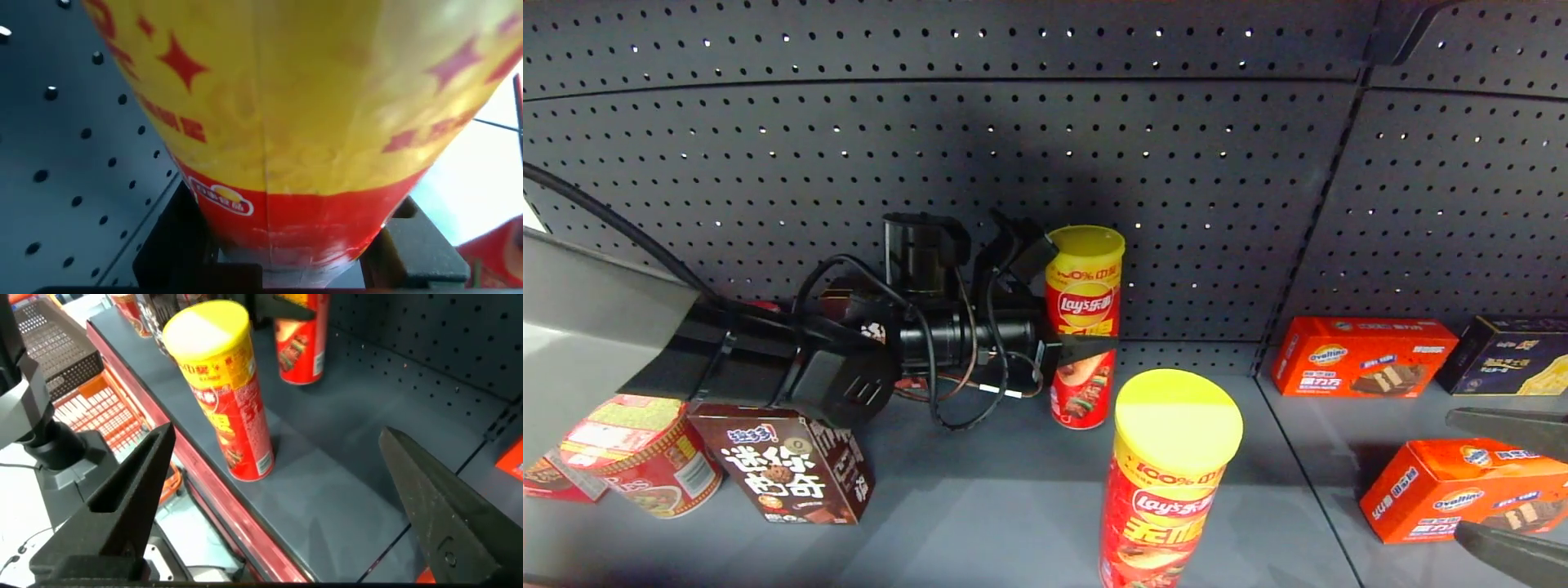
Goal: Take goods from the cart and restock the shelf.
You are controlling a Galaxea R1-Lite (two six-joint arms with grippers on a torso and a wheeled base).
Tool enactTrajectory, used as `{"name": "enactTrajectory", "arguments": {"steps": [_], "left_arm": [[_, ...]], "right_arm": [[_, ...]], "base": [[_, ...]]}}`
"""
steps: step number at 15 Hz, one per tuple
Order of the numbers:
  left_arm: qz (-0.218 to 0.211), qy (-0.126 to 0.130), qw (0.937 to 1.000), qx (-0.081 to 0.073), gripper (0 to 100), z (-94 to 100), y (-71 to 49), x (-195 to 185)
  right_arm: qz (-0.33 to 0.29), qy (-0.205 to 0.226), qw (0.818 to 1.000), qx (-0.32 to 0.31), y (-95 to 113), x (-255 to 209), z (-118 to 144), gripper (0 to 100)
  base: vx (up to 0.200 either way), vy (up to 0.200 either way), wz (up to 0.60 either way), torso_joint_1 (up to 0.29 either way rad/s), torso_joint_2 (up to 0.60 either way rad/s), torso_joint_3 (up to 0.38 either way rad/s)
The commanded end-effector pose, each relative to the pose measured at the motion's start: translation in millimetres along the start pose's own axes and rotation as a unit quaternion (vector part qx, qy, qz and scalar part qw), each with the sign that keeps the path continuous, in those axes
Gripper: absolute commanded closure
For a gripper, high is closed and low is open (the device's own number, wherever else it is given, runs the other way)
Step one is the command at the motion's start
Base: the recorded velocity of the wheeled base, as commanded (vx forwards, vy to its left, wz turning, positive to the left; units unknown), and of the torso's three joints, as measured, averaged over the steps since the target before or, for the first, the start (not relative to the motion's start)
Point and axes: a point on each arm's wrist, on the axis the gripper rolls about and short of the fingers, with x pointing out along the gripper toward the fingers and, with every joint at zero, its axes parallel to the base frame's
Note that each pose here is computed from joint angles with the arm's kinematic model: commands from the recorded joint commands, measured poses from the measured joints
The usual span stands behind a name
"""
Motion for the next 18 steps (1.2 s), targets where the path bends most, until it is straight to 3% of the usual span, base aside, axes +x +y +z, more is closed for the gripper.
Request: {"name": "enactTrajectory", "arguments": {"steps": [1, 6, 18], "left_arm": [[-0.002, 0.003, 1.0, -0.002, 100, -6.2, 5.3, 9.7], [-0.007, 0.001, 1.0, 0.001, 100, -11.5, 12.3, 28.7], [-0.012, 0.007, 0.9999, -0.003, 100, -19.8, 12.8, 37.0]], "right_arm": [[0.0, 0.001, 1.0, 0.001, 0.0, 0.0, -1.0, 0], [0.0, 0.005, 1.0, 0.003, -0.3, 0.1, -3.5, 0], [0.003, 0.008, 1.0, 0.012, 0.5, -1.1, -7.4, 0]], "base": [[0.0, 0.0, 0.0, 0.0, 0.0, 0.0], [0.0, 0.0, 0.0, 0.0, 0.0, 0.0], [0.0, 0.0, 0.0, 0.0, 0.0, 0.0]]}}
